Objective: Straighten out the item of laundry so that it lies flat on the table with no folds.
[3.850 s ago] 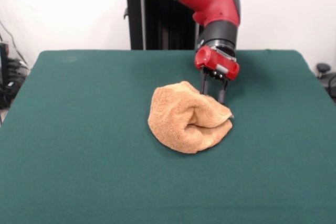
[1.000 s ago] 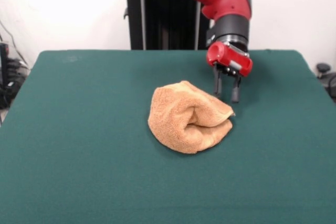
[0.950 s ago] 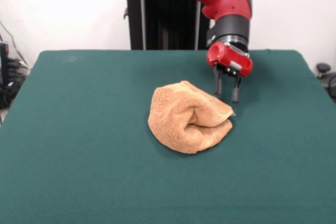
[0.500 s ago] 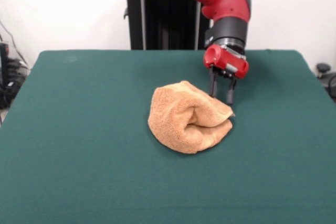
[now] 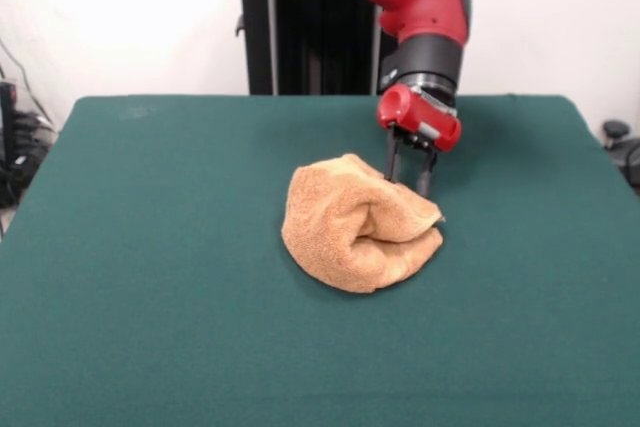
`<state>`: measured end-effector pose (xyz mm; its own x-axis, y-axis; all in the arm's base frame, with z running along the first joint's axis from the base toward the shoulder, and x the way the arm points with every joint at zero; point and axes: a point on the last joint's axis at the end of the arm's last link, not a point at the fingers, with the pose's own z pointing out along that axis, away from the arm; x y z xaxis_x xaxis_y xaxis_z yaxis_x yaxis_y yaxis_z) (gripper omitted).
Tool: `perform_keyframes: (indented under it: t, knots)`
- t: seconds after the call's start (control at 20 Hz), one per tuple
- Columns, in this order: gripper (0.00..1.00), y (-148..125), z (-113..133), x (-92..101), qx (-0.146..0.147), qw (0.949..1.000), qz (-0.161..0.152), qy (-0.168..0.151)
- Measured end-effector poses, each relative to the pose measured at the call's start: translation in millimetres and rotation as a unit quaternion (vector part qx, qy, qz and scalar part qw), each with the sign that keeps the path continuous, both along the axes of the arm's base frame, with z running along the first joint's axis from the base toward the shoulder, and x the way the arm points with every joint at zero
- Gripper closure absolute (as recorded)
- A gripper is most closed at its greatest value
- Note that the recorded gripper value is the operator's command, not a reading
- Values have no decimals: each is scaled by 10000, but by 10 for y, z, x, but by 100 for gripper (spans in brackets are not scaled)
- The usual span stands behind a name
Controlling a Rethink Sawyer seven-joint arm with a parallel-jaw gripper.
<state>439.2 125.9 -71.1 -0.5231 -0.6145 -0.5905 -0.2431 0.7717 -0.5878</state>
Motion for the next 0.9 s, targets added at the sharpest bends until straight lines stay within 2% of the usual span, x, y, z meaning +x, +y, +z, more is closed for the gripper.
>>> perform_keyframes:
  t: [0.3,0.9]
  knots:
    - [0,-62,-115,-102,-87,9999,-11,120]
    - [0,-104,-120,-60,-151,9998,24,90]
